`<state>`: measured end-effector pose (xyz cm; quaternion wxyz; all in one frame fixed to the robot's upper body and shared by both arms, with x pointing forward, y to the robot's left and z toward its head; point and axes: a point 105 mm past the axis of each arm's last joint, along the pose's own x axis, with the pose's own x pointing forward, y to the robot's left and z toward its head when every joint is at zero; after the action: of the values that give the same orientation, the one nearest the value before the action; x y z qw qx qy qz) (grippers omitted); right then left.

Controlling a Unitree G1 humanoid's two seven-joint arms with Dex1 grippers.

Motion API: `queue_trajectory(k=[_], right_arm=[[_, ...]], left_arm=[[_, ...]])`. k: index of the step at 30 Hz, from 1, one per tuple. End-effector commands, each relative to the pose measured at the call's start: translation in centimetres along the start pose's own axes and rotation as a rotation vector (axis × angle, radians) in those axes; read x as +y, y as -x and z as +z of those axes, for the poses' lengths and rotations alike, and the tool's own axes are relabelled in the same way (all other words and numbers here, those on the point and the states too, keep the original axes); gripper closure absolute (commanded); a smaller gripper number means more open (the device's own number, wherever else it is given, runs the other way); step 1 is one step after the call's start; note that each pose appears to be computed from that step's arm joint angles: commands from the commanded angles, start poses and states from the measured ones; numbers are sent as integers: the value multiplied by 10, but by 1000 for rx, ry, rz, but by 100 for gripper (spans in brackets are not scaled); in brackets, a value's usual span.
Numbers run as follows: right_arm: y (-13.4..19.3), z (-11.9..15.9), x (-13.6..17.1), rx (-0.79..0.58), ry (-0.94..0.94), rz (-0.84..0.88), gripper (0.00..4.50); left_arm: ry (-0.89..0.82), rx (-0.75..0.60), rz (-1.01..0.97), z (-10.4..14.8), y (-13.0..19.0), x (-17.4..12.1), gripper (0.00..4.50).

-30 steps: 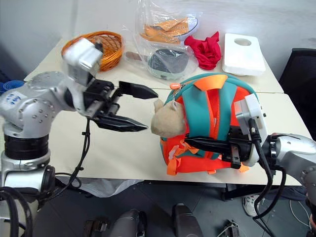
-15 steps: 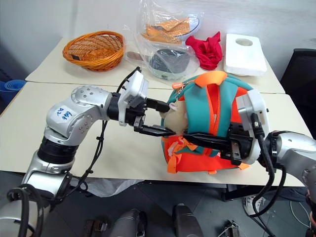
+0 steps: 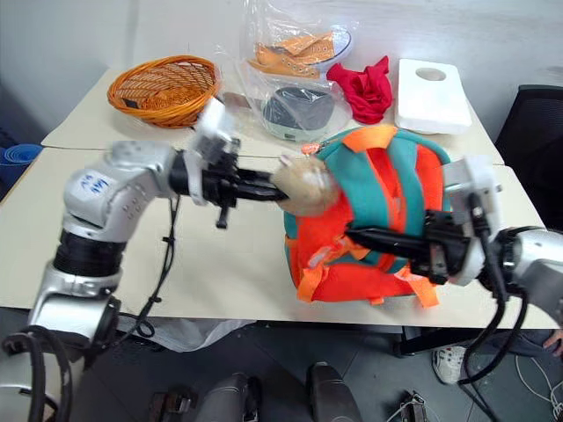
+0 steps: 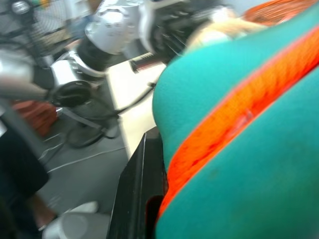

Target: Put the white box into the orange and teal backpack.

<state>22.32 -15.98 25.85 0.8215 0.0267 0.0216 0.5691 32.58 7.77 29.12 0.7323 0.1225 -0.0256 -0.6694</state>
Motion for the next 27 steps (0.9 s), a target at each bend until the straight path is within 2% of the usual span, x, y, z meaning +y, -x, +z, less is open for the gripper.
queue_trajectory(k=[1,3,6,10,13,15,19,23,27], right_arm=[[11,10,11,-35,73,25,450],[13,8,12,-54,67,23,450],[14,8,9,-97,76,-9,450],[16,6,1,-145,75,-66,450],[18,5,-5,-156,61,-88,450],[21,4,-10,-156,60,-105,450],[24,10,-18,-176,75,-133,450],[25,13,-20,-185,73,-135,450],[29,22,-27,-251,79,-188,450]], left_arm=[[-69,-86,76,36,49,15,443],[-69,-69,60,36,62,12,443],[-29,43,-6,15,74,-2,443],[60,297,-188,-47,77,-49,443],[34,384,-200,-81,60,-63,443],[4,403,-186,-94,49,-65,443],[-12,367,-144,-102,30,-62,443],[-33,398,-135,-120,15,-64,443],[-148,578,-127,-159,13,-59,443]])
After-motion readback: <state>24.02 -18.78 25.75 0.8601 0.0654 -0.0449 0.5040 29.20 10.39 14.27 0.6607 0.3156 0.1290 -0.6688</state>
